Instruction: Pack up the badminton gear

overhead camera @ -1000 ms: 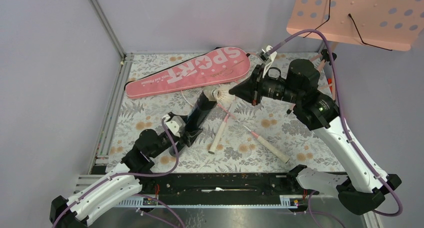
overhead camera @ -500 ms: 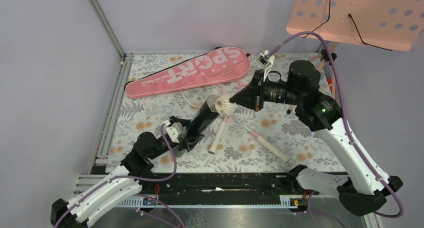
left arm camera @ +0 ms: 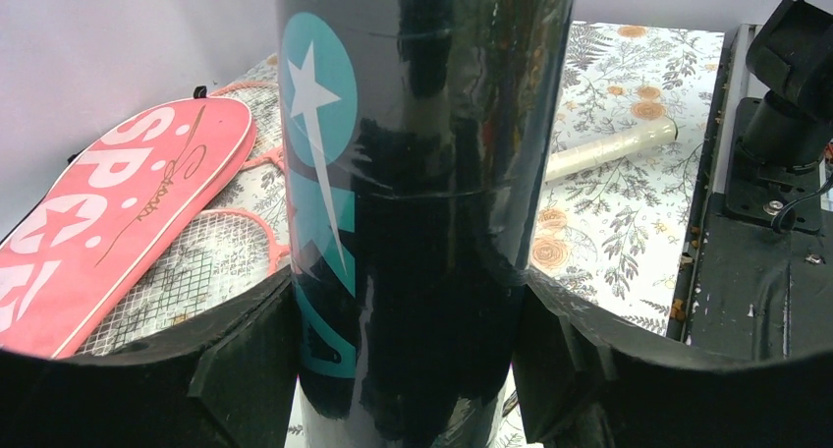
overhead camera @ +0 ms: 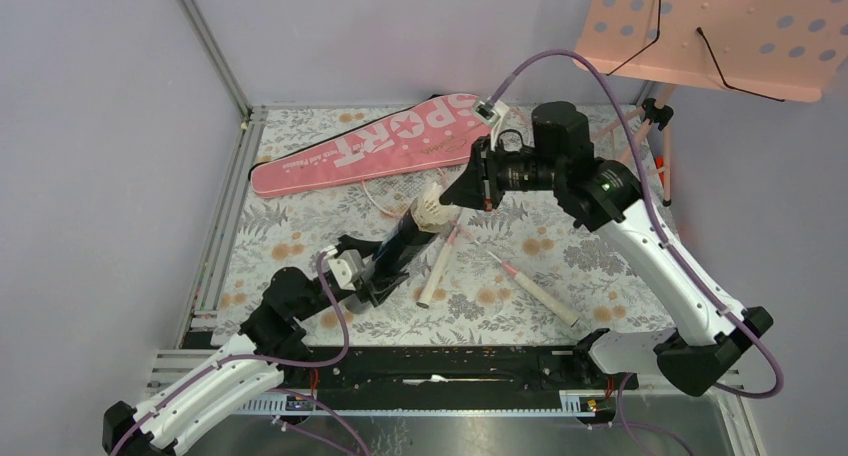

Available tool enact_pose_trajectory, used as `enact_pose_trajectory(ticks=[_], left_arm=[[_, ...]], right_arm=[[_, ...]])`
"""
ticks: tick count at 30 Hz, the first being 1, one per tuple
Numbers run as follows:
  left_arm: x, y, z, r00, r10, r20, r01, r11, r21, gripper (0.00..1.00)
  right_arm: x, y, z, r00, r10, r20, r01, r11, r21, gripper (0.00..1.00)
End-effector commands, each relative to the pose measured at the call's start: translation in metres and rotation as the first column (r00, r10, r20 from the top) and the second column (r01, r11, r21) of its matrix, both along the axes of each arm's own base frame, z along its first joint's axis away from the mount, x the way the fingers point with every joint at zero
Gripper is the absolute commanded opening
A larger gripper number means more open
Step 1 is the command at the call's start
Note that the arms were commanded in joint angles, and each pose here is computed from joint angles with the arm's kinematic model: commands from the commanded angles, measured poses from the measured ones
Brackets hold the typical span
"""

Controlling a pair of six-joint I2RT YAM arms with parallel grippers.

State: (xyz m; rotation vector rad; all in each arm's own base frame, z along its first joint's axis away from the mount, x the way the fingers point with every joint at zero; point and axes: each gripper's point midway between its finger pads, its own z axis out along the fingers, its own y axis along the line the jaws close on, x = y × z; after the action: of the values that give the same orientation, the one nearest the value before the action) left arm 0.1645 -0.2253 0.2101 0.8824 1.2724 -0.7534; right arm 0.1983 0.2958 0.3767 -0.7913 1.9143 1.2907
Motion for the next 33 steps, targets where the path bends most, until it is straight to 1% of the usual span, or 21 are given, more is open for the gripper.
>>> enact_pose_trajectory(ticks=[1, 4, 5, 6, 9, 11, 12, 13, 14, 17, 20, 23, 24, 30, 33], left_arm=[[-0.004, -0.002, 0.033, 0.995, -0.024, 0.097, 0.031, 0.997, -0.077, 0.19], [-0.003, -0.002, 0.032, 0.996, -0.019, 0.09, 0.026, 0.997, -0.076, 0.19], [-0.002, -0.002, 0.032, 0.996, -0.013, 0.088, 0.019, 0.997, -0.076, 0.19], [-0.002, -0.002, 0.032, 0.996, -0.011, 0.087, 0.018, 0.997, -0.076, 0.19], [-0.001, -0.002, 0.032, 0.996, -0.008, 0.083, 0.014, 0.997, -0.076, 0.19], [-0.001, -0.002, 0.032, 0.997, -0.009, 0.082, 0.015, 0.997, -0.075, 0.19], [-0.001, -0.002, 0.032, 0.997, -0.009, 0.081, 0.015, 0.997, -0.075, 0.19], [-0.001, -0.002, 0.032, 0.997, -0.009, 0.082, 0.015, 0.997, -0.076, 0.19], [-0.002, -0.002, 0.032, 0.997, -0.011, 0.082, 0.017, 0.997, -0.075, 0.19], [-0.002, -0.002, 0.033, 0.996, -0.014, 0.083, 0.02, 0.997, -0.077, 0.19], [-0.002, -0.002, 0.032, 0.997, -0.014, 0.08, 0.02, 0.997, -0.076, 0.19], [-0.002, -0.003, 0.032, 0.997, -0.015, 0.078, 0.021, 0.997, -0.074, 0.19], [-0.002, -0.003, 0.033, 0.997, -0.018, 0.081, 0.024, 0.997, -0.076, 0.19], [-0.004, -0.004, 0.033, 0.996, -0.031, 0.084, 0.037, 0.996, -0.075, 0.19], [-0.006, -0.004, 0.034, 0.996, -0.035, 0.088, 0.041, 0.996, -0.079, 0.19]], right_arm=[[-0.004, 0.011, 0.003, 0.999, 0.027, 0.039, -0.026, 0.999, -0.039, 0.12], [-0.007, 0.014, 0.0, 0.997, 0.043, 0.061, -0.039, 0.997, -0.069, 0.25], [-0.008, 0.014, -0.001, 0.997, 0.043, 0.067, -0.038, 0.996, -0.075, 0.33], [-0.007, 0.013, -0.001, 0.996, 0.036, 0.076, -0.03, 0.996, -0.081, 0.38], [-0.003, 0.004, 0.0, 0.993, -0.009, 0.119, 0.022, 0.994, -0.103, 0.48], [-0.002, -0.002, 0.001, 0.989, -0.036, 0.142, 0.051, 0.993, -0.108, 0.58], [-0.003, -0.005, 0.004, 0.987, -0.039, 0.158, 0.056, 0.993, -0.105, 0.74], [-0.004, -0.007, 0.006, 0.984, -0.042, 0.171, 0.06, 0.993, -0.103, 0.93], [-0.004, -0.009, 0.007, 0.982, -0.047, 0.184, 0.066, 0.993, -0.1, 0.99], [0.0, -0.017, 0.01, 0.973, -0.093, 0.209, 0.117, 0.988, -0.102, 1.0], [0.004, -0.019, 0.01, 0.972, -0.128, 0.199, 0.152, 0.982, -0.115, 1.0], [0.002, -0.02, -0.003, 0.98, -0.093, 0.174, 0.125, 0.974, -0.187, 1.0], [0.002, -0.02, -0.011, 0.984, -0.074, 0.162, 0.111, 0.966, -0.233, 1.0], [0.012, -0.007, -0.042, 0.981, -0.083, 0.173, 0.147, 0.907, -0.394, 1.0], [0.015, 0.004, -0.056, 0.986, -0.065, 0.154, 0.127, 0.89, -0.438, 1.0]])
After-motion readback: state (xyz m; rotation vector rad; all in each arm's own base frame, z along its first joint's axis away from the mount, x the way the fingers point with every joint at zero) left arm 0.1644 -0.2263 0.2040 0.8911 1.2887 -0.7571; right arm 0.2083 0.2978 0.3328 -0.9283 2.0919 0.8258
